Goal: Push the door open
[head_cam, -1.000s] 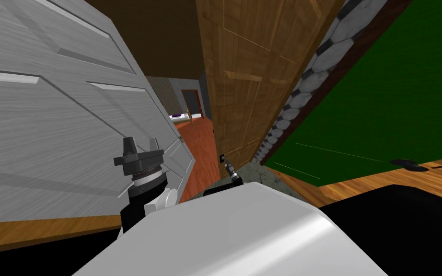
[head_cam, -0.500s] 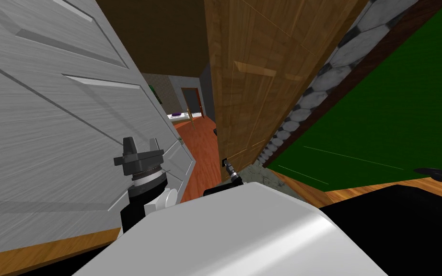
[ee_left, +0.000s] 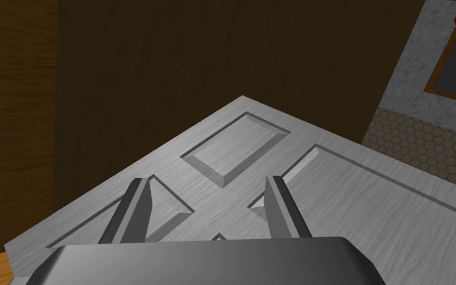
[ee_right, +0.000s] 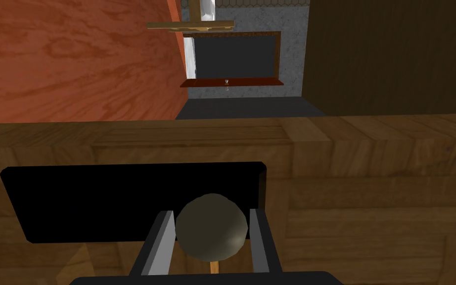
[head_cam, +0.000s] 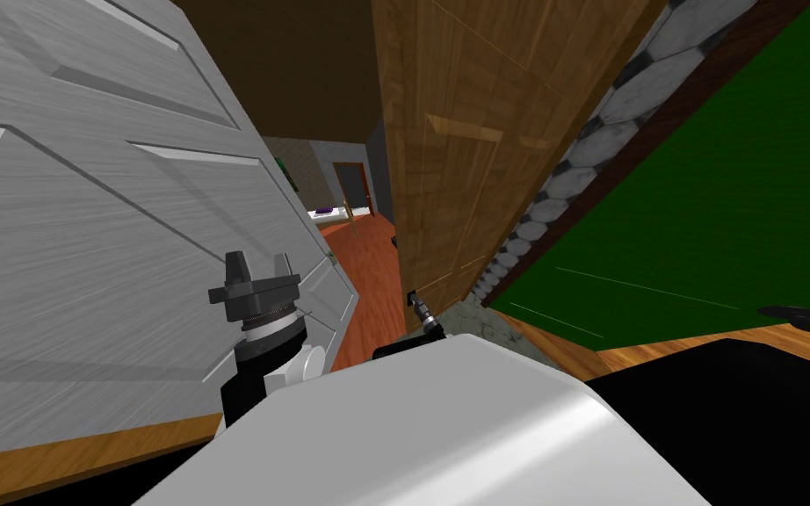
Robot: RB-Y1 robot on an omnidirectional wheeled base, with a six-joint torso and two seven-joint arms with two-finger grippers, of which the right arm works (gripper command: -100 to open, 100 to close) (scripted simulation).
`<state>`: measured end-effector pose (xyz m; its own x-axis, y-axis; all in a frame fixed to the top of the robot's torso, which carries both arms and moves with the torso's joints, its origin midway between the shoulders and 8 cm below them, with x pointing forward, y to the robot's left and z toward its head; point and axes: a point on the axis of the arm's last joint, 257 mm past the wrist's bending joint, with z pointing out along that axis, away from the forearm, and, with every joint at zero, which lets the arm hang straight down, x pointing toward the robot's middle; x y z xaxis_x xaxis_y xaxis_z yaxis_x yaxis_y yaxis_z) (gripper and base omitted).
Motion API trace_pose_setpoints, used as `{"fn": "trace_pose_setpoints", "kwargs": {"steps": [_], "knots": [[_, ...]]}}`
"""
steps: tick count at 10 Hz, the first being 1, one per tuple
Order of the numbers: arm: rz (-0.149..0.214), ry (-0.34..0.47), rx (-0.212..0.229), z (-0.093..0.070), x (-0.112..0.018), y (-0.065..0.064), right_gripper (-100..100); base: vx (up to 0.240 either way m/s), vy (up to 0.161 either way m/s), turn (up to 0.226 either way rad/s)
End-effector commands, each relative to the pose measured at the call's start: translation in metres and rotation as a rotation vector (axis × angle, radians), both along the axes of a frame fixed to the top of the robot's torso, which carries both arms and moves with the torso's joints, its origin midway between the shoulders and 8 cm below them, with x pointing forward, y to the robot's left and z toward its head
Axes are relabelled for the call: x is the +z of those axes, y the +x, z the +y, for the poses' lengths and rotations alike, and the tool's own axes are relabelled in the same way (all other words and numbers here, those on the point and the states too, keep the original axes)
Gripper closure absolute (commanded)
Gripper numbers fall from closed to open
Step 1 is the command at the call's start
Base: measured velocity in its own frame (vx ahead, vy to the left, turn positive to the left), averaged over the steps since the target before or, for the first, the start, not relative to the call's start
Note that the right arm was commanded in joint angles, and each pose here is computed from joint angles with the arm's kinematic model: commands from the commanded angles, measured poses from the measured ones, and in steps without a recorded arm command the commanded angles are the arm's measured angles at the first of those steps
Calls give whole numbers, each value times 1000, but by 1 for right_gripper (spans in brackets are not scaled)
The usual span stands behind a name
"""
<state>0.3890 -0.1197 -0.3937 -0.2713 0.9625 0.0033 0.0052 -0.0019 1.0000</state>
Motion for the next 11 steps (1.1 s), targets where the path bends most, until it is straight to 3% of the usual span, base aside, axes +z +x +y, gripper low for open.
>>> {"fn": "trace_pose_setpoints", "kwargs": {"steps": [1,11], "knots": [[-1,-6,-11,-6,0,2,100,100,31,-37],[-12,-46,-125,-54,0,25,100,169,76,-65]]}}
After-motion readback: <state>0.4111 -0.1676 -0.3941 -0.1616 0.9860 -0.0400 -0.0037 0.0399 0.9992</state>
